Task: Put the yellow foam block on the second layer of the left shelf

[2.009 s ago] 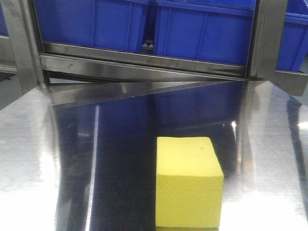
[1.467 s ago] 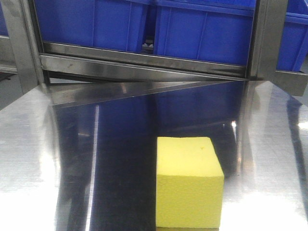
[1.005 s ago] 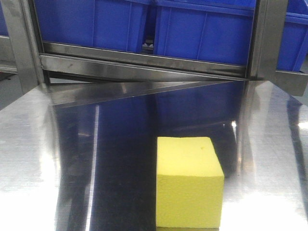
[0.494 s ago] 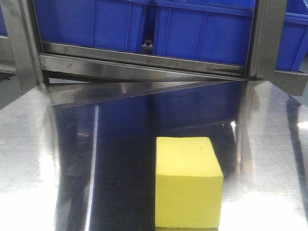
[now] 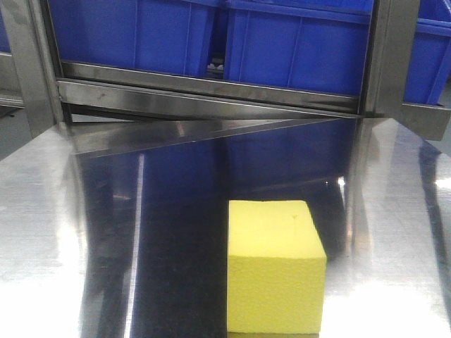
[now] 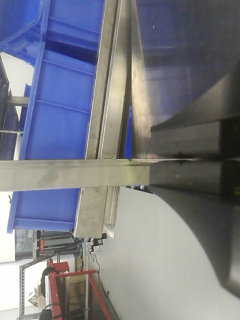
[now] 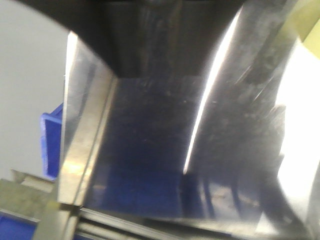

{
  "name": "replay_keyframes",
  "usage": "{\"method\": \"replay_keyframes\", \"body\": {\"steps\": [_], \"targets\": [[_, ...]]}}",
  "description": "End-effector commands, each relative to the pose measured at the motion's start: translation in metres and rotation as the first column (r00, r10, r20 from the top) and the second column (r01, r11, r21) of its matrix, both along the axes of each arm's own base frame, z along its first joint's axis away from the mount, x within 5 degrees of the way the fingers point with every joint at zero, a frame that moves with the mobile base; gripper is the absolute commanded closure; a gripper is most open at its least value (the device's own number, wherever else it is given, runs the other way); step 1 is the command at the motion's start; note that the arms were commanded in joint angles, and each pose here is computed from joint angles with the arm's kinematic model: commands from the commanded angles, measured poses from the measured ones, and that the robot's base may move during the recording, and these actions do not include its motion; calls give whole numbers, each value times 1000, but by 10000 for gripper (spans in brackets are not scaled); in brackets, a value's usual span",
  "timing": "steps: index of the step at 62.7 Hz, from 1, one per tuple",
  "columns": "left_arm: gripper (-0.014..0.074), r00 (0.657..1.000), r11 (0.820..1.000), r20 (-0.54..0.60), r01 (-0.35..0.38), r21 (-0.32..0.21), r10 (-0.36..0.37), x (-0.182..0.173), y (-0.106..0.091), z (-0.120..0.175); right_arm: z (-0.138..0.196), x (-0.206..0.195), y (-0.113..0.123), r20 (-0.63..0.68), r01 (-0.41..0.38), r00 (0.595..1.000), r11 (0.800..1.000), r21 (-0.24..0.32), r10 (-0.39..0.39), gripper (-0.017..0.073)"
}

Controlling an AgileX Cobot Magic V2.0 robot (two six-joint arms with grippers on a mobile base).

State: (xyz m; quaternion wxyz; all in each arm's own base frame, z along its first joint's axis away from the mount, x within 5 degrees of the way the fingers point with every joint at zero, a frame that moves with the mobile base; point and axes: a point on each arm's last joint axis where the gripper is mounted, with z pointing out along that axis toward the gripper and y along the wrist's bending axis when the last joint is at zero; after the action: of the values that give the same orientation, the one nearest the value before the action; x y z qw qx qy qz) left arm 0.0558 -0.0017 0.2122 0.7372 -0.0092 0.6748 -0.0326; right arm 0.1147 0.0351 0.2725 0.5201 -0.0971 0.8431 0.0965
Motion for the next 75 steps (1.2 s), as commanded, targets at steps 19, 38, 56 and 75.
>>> {"method": "replay_keyframes", "body": {"steps": [19,38,56,75], "targets": [[470,997,1000,72,-1,-11,2,-1,0,-1,38,28,25,-125,19,992,990,143,-1,-68],[470,997,1000,72,-1,-11,2,-1,0,-1,49,52,67,-499,207,860,968,144,-109,-68],[470,997,1000,72,-1,-11,2,-1,0,-1,44,70,125,-642,198,756,979,45,-123,-68],[470,997,1000,72,-1,-11,2,-1,0,-1,29,74,170,-687,184,718,982,32,-112,-68]]}}
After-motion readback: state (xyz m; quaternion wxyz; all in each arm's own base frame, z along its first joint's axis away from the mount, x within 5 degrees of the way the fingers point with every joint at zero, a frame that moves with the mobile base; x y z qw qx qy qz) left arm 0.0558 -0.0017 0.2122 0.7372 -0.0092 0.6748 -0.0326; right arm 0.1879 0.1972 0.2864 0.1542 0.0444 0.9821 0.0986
